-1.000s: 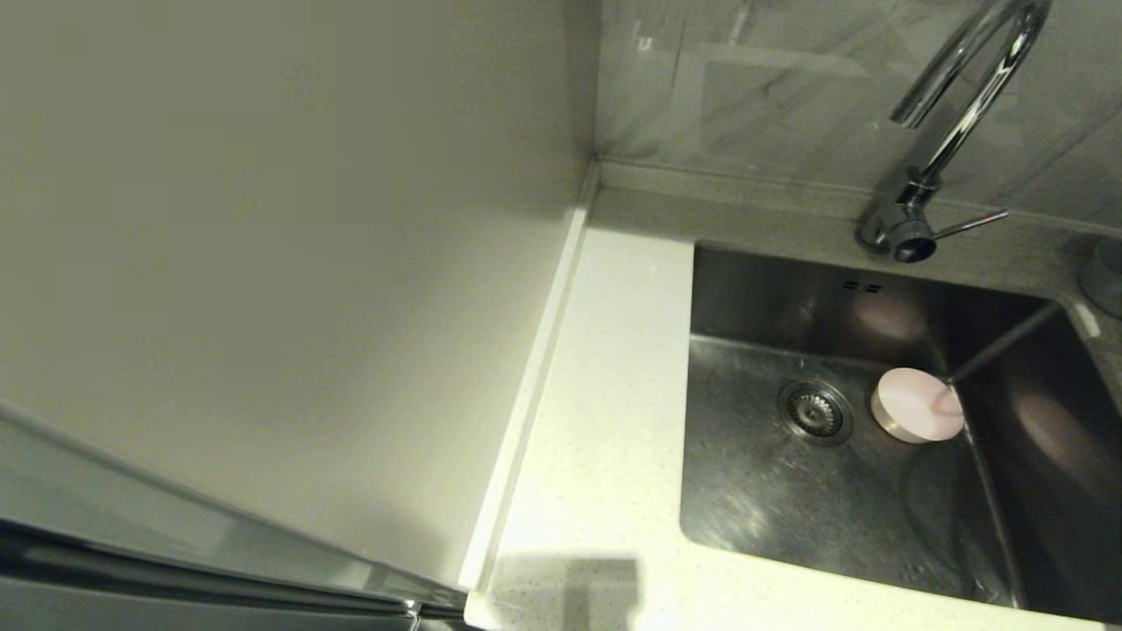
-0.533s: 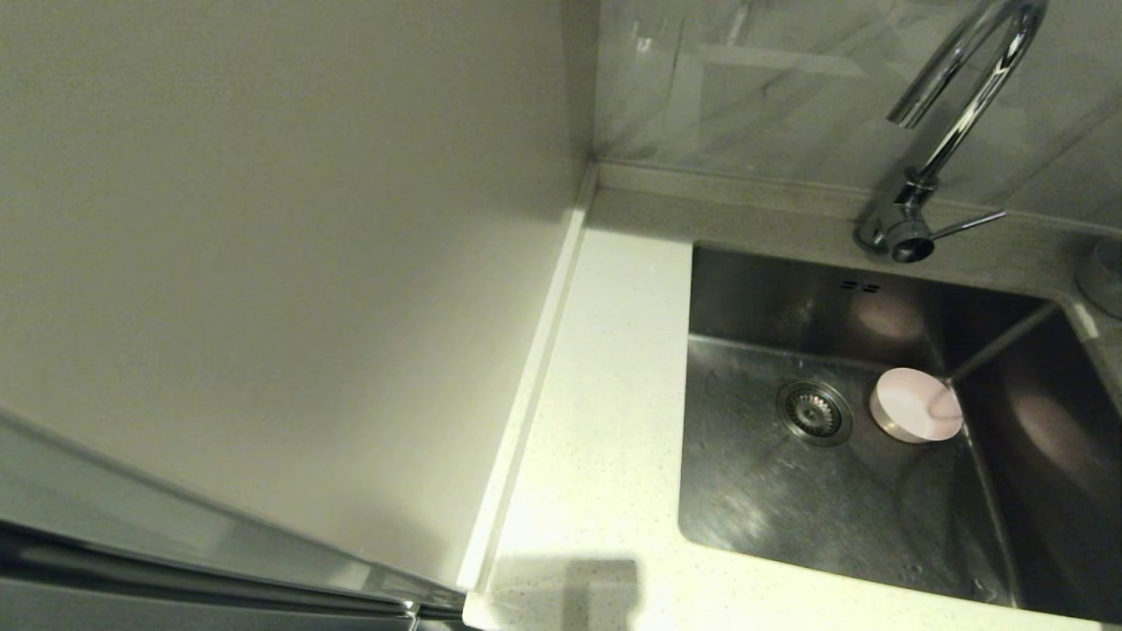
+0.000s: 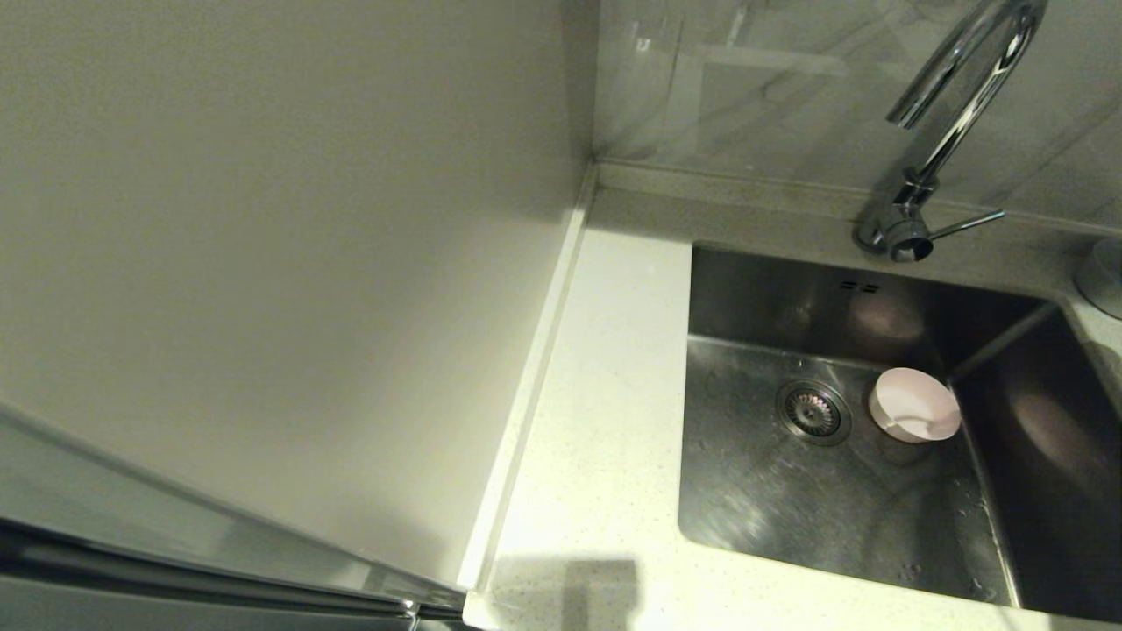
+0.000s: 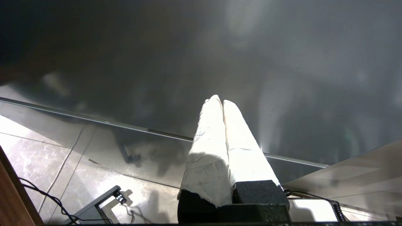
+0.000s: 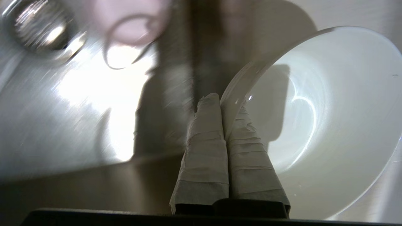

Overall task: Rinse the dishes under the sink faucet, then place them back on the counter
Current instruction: Put a bowl into the sink

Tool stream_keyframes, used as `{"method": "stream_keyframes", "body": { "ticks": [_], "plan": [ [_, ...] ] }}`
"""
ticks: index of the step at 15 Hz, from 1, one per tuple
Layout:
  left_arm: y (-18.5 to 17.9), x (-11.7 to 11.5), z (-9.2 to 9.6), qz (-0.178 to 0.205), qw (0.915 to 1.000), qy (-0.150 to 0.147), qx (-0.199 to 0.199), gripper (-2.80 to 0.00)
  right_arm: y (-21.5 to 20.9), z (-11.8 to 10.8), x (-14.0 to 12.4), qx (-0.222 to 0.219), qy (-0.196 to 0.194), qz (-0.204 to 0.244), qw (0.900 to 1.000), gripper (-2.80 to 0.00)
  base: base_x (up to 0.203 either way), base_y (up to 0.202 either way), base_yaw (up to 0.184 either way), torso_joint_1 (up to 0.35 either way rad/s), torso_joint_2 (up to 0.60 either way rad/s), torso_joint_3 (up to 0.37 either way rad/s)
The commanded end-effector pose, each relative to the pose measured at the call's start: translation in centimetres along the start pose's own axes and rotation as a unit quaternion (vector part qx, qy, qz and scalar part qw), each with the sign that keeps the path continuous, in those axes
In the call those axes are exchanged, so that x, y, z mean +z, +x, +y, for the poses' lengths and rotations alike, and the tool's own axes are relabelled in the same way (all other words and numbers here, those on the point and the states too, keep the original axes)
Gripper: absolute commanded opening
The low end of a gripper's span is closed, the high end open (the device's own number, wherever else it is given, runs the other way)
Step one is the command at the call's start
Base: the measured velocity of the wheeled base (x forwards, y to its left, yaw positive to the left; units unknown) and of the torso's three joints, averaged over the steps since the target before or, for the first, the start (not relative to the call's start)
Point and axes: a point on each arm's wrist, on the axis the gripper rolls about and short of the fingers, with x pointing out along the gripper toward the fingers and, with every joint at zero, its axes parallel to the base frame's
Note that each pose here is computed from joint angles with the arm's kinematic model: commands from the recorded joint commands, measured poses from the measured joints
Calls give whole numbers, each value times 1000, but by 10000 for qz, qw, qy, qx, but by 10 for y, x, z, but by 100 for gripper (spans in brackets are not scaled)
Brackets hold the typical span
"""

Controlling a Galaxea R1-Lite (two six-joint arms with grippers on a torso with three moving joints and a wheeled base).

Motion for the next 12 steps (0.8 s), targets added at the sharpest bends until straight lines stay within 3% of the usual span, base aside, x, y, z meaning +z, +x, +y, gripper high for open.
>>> {"method": "stream_keyframes", "body": {
  "ticks": [1, 6, 9, 12],
  "plan": [
    [0, 0, 0, -21, 10000, -4, 0, -280, -31, 36, -18, 339, -415, -92, 9985, -280, 0, 0, 0, 0, 0, 0],
    [0, 0, 0, -20, 10000, -4, 0, -280, -27, 107, -42, 707, -1374, 320, 9875, -280, 0, 0, 0, 0, 0, 0],
    [0, 0, 0, -17, 10000, -4, 4, -280, -7, 137, -55, 674, -1503, 738, 9836, -280, 0, 0, 0, 0, 0, 0],
    [0, 0, 0, -25, 10000, -4, 4, -280, 27, 156, -63, 491, -1464, 846, 9844, -280, 0, 0, 0, 0, 0, 0]
  ]
}}
